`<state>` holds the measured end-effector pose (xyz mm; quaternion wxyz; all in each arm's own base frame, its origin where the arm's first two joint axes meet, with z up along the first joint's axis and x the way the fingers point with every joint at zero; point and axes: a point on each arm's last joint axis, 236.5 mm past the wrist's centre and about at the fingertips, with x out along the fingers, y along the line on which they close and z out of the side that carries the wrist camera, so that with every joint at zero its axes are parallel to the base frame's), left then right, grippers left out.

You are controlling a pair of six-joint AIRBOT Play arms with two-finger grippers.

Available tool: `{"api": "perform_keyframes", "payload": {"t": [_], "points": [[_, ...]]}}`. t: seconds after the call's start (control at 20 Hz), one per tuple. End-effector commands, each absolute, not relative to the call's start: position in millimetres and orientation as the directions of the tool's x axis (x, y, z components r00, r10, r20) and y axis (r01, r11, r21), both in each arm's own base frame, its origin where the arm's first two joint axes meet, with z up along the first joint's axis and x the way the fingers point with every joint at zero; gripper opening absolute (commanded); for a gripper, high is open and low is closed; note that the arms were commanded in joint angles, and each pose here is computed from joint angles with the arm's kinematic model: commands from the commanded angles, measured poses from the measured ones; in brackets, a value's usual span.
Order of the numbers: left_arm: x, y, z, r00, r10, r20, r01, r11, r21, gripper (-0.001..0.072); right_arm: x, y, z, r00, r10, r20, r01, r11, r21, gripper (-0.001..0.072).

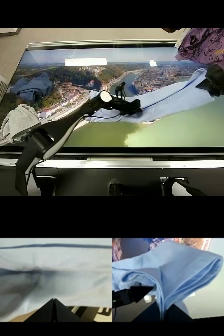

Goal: Fold the clothes and pants, and hang the long-sleeved shirts on hangers.

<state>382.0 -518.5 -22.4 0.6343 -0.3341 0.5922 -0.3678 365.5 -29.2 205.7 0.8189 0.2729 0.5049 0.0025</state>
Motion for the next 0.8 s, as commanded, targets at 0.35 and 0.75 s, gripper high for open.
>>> {"api": "perform_keyframes", "payload": {"t": [0.35, 0.75], "points": [[350, -608, -14, -0.009, -0.939, -0.345, 0.027, 0.344, -0.939, 0.0015, 355, -26, 220, 0.510, 0.270, -0.817, 0.280, 0.846, 0.454, 0.0038], [419, -500, 11, -0.043, -0.911, -0.410, 0.077, 0.406, -0.911, 0.0014, 366, -29, 213, 0.509, 0.272, -0.816, 0.289, 0.840, 0.460, 0.0038]]}}
